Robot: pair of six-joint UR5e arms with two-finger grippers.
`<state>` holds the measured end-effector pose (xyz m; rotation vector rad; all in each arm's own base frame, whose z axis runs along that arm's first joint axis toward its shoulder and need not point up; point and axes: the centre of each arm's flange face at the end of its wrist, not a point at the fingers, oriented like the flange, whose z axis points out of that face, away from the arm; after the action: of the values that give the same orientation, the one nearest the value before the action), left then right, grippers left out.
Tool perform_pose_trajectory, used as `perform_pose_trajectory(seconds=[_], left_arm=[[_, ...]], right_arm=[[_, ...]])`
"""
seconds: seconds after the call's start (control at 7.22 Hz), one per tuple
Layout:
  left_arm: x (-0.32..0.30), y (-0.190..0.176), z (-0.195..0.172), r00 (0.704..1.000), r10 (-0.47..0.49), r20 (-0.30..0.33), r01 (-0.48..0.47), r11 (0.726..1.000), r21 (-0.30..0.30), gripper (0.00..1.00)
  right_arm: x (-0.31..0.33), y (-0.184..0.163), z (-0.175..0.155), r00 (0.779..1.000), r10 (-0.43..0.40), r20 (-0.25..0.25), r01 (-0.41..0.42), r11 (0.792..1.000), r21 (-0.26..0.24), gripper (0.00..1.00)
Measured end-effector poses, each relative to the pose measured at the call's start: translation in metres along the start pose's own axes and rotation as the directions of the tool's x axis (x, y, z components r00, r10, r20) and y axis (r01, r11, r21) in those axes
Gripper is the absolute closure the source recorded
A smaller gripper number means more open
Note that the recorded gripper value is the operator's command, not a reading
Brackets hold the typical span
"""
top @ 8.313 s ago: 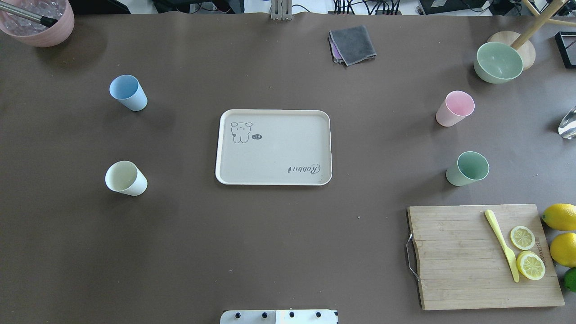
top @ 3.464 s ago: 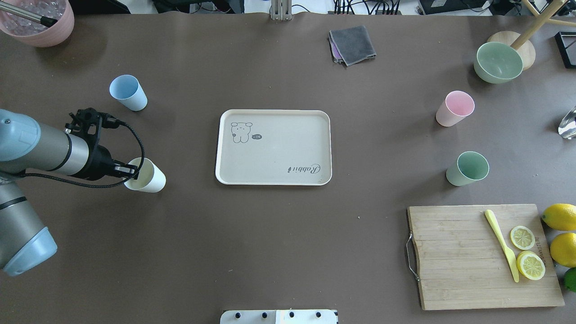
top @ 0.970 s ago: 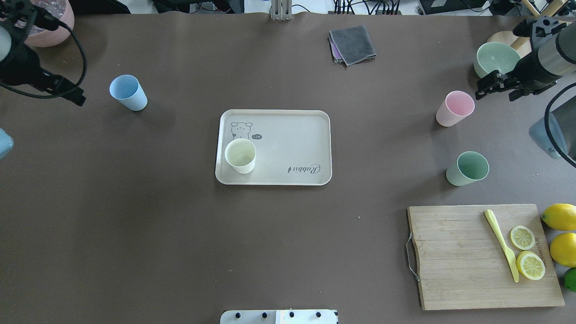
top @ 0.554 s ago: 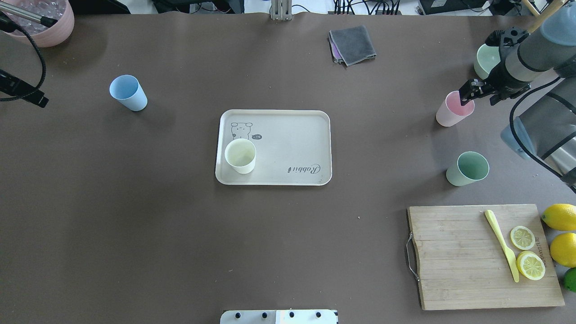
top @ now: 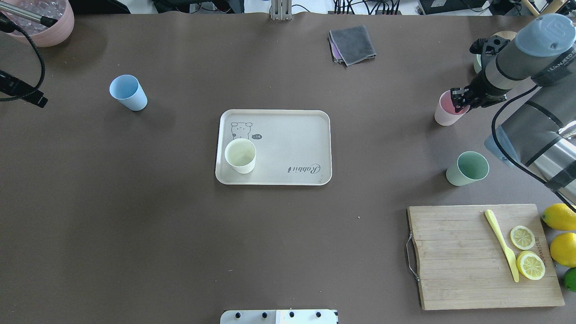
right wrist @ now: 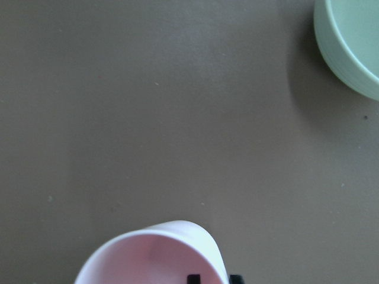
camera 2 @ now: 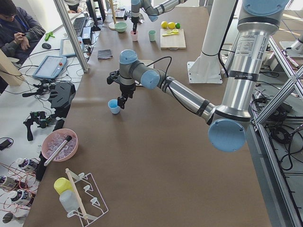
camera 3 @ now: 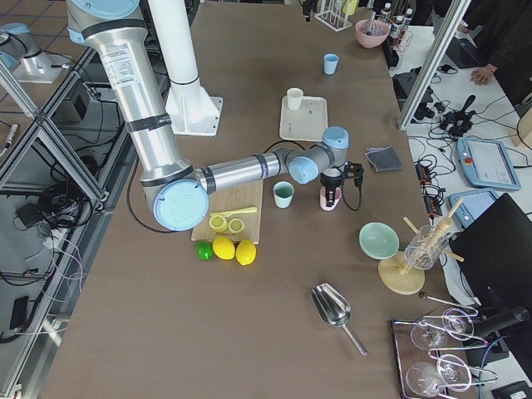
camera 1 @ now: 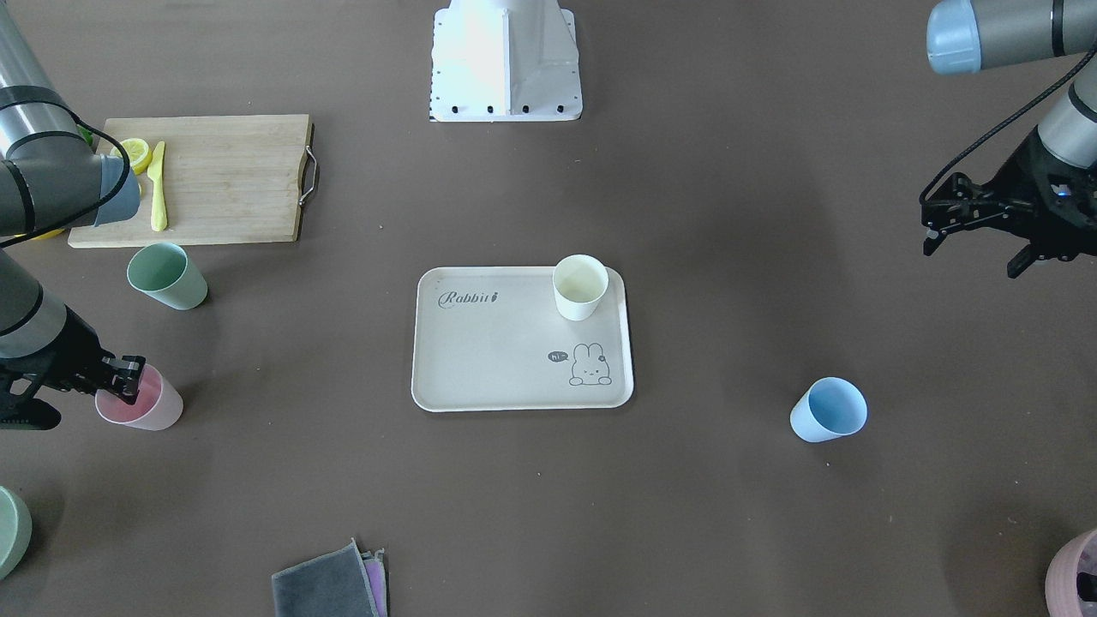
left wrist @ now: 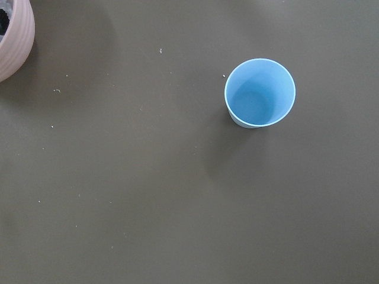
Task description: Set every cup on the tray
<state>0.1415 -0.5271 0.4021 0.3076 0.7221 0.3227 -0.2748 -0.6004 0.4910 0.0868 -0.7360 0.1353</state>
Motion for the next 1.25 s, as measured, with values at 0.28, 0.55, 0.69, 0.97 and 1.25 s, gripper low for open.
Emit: perform_pose_trajectory(seconds=[0.28,0.55,0.69,0.97,1.25], left_arm=[[-0.004,-0.005,0.008,1.0,-0.005,0.002,0.005,1.0,-0.01,0.02],[-0.009,-0.035,0.023,1.0,-0.022,0.005,0.022,1.0,-0.02,0.02],[-0.011,-0.061,0.032,0.999,-0.047,0.007,0.047,0.999,-0.026,0.02],[-0.016,-0.108,0.058,0.994,-0.11,-0.005,0.11,0.993,-0.031,0.02],[-0.028,-0.134,0.091,0.987,-0.156,-0.037,0.156,0.988,-0.013,0.02]], right_arm=[[-0.046,-0.014,-0.029,0.993,0.105,0.059,-0.106,0.994,0.023,1.0],[-0.103,-0.016,-0.075,0.976,0.194,0.094,-0.196,0.981,0.008,1.0],[-0.136,-0.004,-0.101,0.967,0.234,0.101,-0.235,0.972,-0.008,1.0],[-0.216,0.038,-0.121,0.946,0.305,0.11,-0.303,0.952,-0.036,1.0],[-0.29,0.082,-0.1,0.941,0.328,0.086,-0.327,0.945,-0.026,1.0]])
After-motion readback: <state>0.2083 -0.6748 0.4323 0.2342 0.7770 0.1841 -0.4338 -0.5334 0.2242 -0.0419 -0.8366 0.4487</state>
